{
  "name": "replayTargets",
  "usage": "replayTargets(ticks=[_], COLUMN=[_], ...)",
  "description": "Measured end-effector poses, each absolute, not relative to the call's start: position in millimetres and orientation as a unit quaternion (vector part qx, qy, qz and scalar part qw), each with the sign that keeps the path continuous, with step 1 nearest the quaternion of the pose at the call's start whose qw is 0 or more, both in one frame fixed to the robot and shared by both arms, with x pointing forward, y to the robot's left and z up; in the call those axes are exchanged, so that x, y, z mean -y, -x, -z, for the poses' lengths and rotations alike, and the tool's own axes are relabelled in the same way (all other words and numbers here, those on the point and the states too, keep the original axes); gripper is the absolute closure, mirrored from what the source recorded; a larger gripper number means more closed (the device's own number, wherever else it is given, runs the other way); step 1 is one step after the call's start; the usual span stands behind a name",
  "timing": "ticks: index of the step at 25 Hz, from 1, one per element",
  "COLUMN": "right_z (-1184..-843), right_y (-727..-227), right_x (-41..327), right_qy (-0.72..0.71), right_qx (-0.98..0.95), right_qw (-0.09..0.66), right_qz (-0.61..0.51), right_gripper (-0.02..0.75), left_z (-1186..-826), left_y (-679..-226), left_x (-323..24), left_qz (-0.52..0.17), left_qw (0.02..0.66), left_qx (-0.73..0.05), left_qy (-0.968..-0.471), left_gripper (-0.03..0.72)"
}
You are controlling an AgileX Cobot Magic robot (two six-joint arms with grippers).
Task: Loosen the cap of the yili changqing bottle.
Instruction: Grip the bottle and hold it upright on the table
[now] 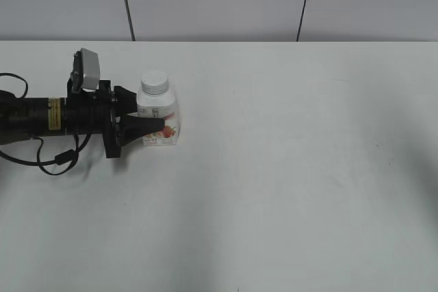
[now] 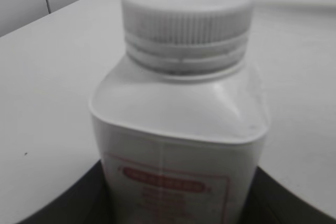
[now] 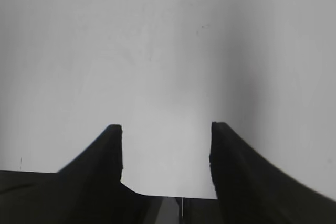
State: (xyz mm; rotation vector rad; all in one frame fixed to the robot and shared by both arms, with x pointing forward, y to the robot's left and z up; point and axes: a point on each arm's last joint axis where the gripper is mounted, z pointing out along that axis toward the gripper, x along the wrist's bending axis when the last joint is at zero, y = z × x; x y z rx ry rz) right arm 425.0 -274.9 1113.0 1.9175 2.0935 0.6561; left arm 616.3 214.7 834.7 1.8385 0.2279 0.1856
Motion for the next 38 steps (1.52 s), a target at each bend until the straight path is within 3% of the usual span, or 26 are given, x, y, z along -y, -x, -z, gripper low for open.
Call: replayTargets(ticks=[10, 22, 29, 38], right_z=[-1085.8, -1060.5, -1044.4, -1035.4], right_y=[-541.4, -637.8, -650.6, -628.8], right_x=[267.4, 249.8, 187.3, 82.3], right_qy=[-0.670, -0.659, -0.614, -0.529], right_qx=[-0.728, -0.737, -0.776, -0.833], right_qw=[0.029, 0.028, 0.013, -0.020], right_qz=[-0.142, -0.147, -0.146, -0.161], right_gripper=[0.310, 0.310, 0.310, 0.310], left_z=[-834.8, -835.2, -835.0, -834.5], left_y=[-616.5, -616.7, -615.1, -600.7], left_x=[-213.6, -212.8, -207.4, -166.3], left_qz=[-0.064, -0.061, -0.054, -0.015], left_qw=[0.599, 0.599, 0.597, 0.595], left_qx=[-0.119, -0.118, -0.108, -0.053], left_qy=[-0.790, -0.790, -0.793, -0.802], left_gripper=[0.323, 0.325, 0.326, 0.328])
